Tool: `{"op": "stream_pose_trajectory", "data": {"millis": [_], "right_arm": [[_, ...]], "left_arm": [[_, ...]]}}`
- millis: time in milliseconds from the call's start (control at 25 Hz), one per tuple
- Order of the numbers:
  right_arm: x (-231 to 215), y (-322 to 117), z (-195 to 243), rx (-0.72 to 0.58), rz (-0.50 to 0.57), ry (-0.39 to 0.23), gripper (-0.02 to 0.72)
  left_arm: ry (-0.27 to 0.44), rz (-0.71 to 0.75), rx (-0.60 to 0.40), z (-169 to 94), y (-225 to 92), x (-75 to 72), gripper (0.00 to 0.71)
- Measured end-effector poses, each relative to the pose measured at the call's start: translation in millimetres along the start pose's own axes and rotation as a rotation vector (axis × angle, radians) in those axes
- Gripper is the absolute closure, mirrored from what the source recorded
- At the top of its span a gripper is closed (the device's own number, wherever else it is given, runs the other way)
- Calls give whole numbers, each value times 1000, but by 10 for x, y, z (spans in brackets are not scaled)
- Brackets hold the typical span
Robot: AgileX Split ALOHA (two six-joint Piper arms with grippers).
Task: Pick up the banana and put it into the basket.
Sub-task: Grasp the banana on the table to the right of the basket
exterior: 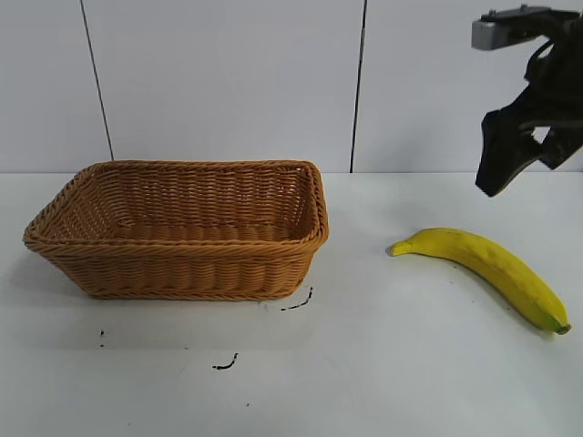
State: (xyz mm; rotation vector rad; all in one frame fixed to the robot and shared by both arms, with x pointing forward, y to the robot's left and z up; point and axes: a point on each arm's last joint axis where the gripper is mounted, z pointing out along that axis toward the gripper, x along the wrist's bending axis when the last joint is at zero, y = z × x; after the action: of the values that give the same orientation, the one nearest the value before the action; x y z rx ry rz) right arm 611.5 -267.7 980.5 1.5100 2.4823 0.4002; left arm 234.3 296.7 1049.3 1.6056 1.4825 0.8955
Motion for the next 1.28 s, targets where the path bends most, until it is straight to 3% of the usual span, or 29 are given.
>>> {"op": "stream_pose_trajectory", "data": {"millis": [320,640,760,920,1120,1280], "right_arm": [[-78,-69,808,58,81,5,8],[-86,-126,1043,81,126,6,9],[-85,-127,1046,82,148,6,88],[-89,-128,1046,83,190,-1,405],[-104,-117,1027,96,178,-8,386],[-138,38,767,117,159,2,386]], "left_arm": [[0,0,0,0,0,0,15],[0,0,0,0,0,0,15],[0,0,0,0,0,0,15],[0,0,0,0,0,0,15],[0,0,0,0,0,0,15],[0,0,0,0,0,0,15]]}}
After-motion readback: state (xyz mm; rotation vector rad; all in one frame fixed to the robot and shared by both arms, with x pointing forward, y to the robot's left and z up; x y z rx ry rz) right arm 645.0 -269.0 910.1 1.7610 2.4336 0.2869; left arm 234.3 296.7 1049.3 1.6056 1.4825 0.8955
